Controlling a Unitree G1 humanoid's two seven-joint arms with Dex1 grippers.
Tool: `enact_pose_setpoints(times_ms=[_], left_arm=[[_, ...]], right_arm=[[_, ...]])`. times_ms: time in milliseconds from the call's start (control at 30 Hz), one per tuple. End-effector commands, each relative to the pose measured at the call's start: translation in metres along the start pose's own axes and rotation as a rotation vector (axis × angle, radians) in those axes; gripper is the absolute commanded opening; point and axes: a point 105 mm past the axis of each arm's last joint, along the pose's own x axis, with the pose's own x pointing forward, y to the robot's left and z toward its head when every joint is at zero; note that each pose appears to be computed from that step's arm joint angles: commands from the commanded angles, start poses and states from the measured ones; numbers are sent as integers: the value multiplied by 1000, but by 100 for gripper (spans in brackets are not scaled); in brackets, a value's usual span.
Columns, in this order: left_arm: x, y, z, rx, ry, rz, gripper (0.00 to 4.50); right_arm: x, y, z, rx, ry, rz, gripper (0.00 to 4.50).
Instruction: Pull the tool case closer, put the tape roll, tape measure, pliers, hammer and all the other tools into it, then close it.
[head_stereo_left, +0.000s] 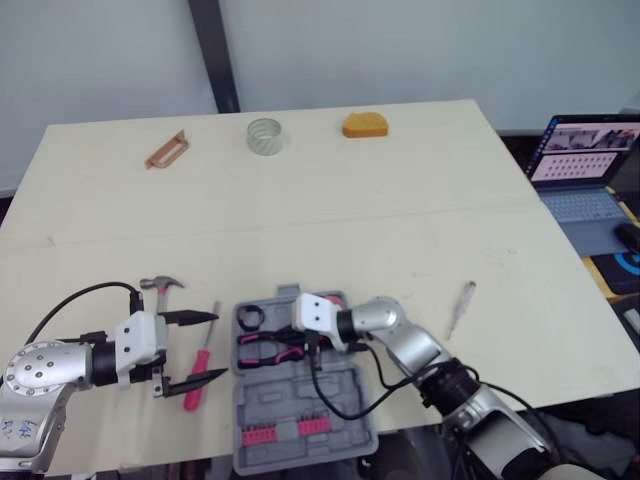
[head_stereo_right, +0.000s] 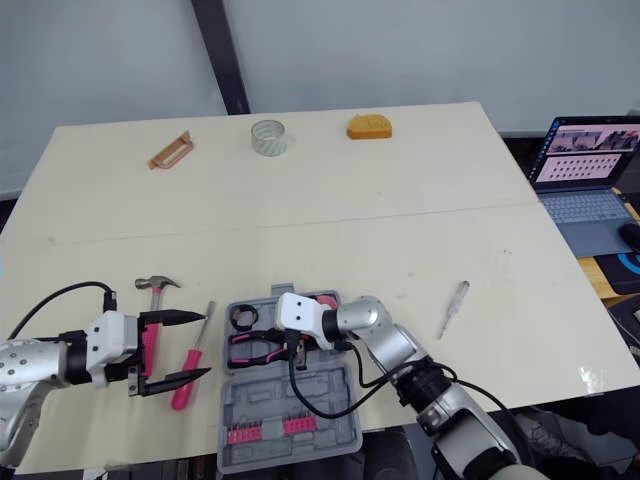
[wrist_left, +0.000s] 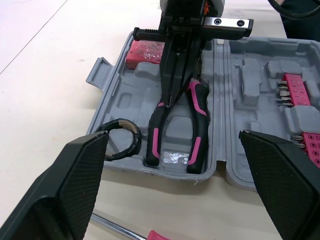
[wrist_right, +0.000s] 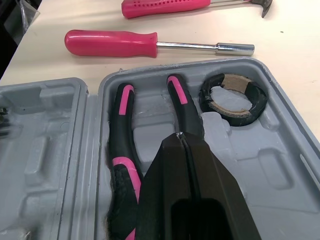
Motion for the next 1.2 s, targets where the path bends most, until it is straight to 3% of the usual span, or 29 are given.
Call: enact_pose_setpoints(times_ms=[33,567,867,1200], left_arm=[[1,1,4,25,-11,5,450],[3,1,4,20,-12,-1,450],[6,3,4,19,-16,4,450],[10,3,4,18,-27,12,450]], right_arm=[[4,16,-40,103,135,34,3],[5,26,-73,200,279,46,3],[1,12,-44,180,133,32,3],[-5,15,-82,226,347,33,3]])
